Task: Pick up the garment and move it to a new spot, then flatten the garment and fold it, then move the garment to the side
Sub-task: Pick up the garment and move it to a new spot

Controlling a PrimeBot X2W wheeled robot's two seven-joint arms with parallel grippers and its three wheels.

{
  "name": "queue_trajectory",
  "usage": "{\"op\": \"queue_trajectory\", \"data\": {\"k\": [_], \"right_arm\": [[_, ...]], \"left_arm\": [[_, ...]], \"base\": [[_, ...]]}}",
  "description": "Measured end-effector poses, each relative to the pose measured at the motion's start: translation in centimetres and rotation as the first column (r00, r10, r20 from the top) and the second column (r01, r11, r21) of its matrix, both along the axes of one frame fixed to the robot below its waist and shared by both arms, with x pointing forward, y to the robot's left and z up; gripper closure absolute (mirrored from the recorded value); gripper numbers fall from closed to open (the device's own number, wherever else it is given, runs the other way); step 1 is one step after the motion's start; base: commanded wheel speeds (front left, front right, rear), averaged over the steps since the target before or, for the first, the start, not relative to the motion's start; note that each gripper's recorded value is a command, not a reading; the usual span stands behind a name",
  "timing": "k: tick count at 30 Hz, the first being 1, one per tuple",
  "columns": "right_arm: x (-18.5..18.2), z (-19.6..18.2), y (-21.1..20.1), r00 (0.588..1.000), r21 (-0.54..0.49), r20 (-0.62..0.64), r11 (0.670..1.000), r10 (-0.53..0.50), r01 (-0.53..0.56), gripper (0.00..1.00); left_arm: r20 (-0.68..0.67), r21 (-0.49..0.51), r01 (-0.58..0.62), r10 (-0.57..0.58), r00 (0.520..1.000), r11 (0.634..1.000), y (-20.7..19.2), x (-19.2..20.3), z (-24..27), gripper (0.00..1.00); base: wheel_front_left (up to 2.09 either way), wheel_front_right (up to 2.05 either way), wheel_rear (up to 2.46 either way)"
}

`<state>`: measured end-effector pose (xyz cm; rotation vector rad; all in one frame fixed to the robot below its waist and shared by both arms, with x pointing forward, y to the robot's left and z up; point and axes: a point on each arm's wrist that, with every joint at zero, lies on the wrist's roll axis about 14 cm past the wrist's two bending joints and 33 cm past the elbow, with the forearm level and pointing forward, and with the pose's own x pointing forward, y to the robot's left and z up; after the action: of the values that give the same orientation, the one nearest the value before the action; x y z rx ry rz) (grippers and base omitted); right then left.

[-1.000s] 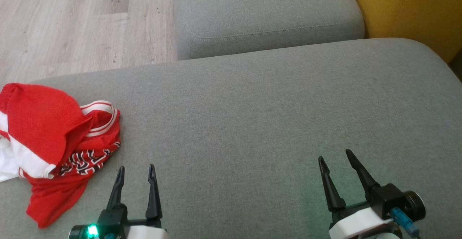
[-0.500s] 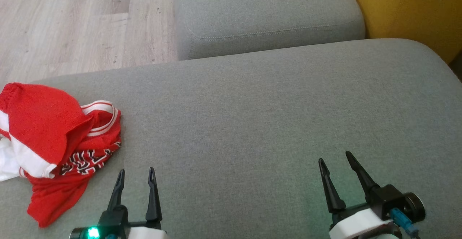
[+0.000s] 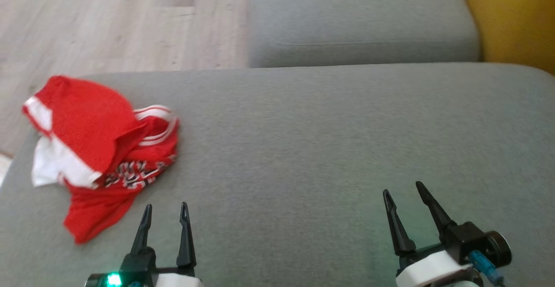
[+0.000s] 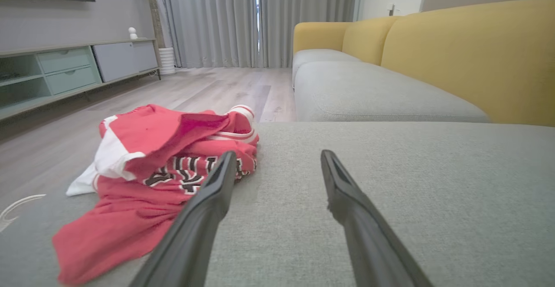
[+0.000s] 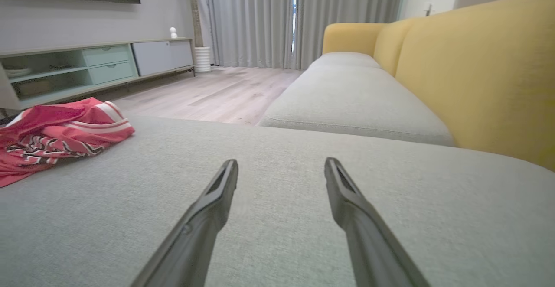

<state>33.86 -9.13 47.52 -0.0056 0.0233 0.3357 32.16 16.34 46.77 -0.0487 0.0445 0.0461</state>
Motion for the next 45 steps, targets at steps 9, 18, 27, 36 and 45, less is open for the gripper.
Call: {"op": "queue_trajectory", "data": {"k": [9, 18, 27, 36, 45], "right_arm": [[0.2, -0.3, 4.7, 0.988, -0.009, -0.011, 0.988, 0.154, -0.154, 0.00], [0.1, 0.2, 9.0, 0.958, -0.012, 0.001, 0.958, 0.288, -0.288, 0.00], [0.0, 0.3, 11.1, 0.936, -0.012, -0.002, 0.936, 0.352, -0.352, 0.00], [0.5, -1.8, 11.6, 0.925, -0.036, -0.051, 0.925, 0.375, -0.377, 0.00], [6.6, -4.4, 10.6, 0.913, -0.124, -0.049, 0.905, 0.405, -0.408, 0.00]], "left_arm": [[0.009, 0.004, -0.158, 0.158, 0.987, 0.988, 4.6, -2.7, 0.1, 0.00], [-0.002, 0.000, -0.308, 0.308, 0.951, 0.951, 8.5, -6.8, -0.6, 0.00], [0.020, 0.013, -0.387, 0.387, 0.922, 0.922, 10.8, -8.6, 0.0, 0.00], [0.104, 0.067, -0.460, 0.452, 0.886, 0.885, 14.9, -7.5, 3.3, 0.00], [0.264, 0.143, -0.345, 0.300, 0.917, 0.928, 17.9, 7.0, 11.6, 0.00]], "base": [[0.00, 0.00, 0.00], [0.00, 0.00, 0.00], [0.00, 0.00, 0.00], [0.00, 0.00, 0.00], [0.00, 0.00, 0.00]]}}
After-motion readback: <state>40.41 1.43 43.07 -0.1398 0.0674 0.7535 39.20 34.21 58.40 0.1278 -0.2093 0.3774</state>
